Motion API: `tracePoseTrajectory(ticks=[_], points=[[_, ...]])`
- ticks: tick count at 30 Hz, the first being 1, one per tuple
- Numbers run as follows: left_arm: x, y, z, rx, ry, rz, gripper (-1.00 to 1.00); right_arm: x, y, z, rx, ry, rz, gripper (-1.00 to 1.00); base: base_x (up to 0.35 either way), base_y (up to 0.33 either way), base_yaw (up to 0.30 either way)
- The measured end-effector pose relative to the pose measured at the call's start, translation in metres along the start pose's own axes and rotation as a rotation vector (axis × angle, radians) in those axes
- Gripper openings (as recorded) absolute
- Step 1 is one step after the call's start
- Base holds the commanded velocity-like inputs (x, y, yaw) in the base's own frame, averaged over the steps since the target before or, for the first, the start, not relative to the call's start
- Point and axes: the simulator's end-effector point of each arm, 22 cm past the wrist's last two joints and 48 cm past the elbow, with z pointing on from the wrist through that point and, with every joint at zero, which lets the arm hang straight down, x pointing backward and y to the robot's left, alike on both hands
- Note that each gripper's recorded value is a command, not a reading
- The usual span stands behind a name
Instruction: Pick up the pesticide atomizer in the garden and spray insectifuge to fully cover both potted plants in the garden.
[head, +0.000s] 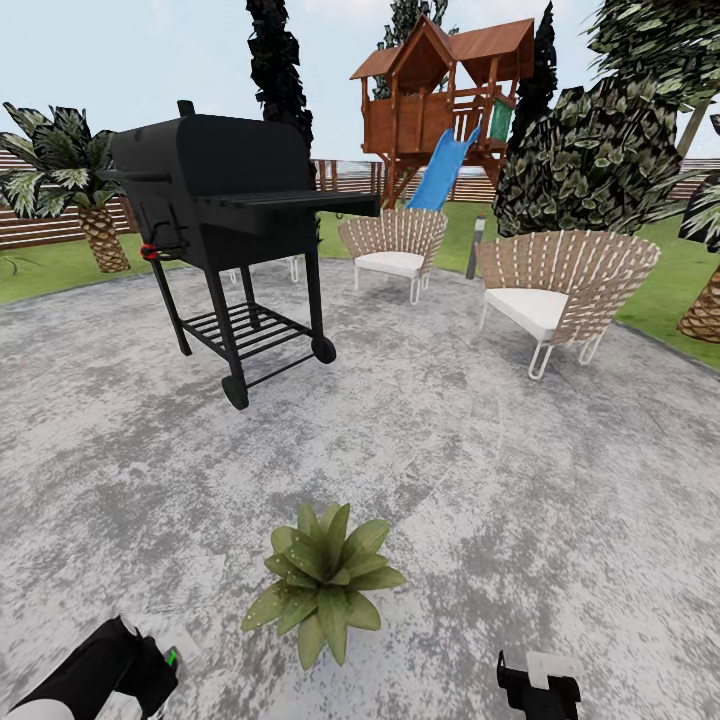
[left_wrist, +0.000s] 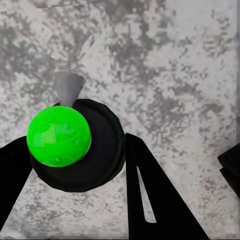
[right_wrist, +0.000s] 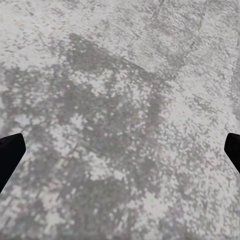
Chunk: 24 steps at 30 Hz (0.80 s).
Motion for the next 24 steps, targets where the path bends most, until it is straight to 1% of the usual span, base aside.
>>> tracePoseTrajectory(ticks=[1,2,6,7,8,11,14,17,21,22,24], points=[[0.006,-0.002,0.002,0.008,0.011,-0.002,-1.0,0.0,0.0,0.0,0.0,0.0,0.0,1.0,0.0,0.0,0.0],[0.007,-0.003,0.003,0.01,0.011,-0.001,-1.0,0.0,0.0,0.0,0.0,0.0,0.0,1.0,0.0,0.0,0.0],[-0.006,-0.01,0.005,0.023,-0.042,0.038,-1.0,0.0,0.0,0.0,0.0,0.0,0.0,1.0,0.0,0.0,0.0],[-0.009,-0.013,0.006,0.027,-0.05,0.042,-1.0,0.0,0.0,0.0,0.0,0.0,0.0,1.0,0.0,0.0,0.0],[-0.013,-0.017,0.007,0.032,-0.057,0.043,-1.0,0.0,0.0,0.0,0.0,0.0,0.0,1.0,0.0,0.0,0.0],[-0.039,-0.042,0.012,0.063,-0.094,0.05,-1.0,0.0,0.0,0.0,0.0,0.0,0.0,1.0,0.0,0.0,0.0],[-0.045,-0.048,0.012,0.069,-0.101,0.058,-1.0,0.0,0.0,0.0,0.0,0.0,0.0,1.0,0.0,0.0,0.0],[-0.041,-0.042,0.011,0.06,-0.096,0.057,-1.0,0.0,0.0,0.0,0.0,0.0,0.0,1.0,0.0,0.0,0.0],[-0.022,-0.018,0.005,0.028,-0.07,0.049,-1.0,0.0,0.0,0.0,-0.001,0.0,-0.001,1.0,0.0,0.0,0.0],[-0.019,-0.013,0.004,0.022,-0.071,0.036,-1.0,0.0,0.0,0.0,0.0,0.0,0.0,1.0,0.0,0.0,0.0],[-0.018,-0.009,0.003,0.022,-0.083,0.004,-1.0,0.0,0.0,0.0,0.0,0.0,-0.001,1.0,0.0,0.0,0.0]])
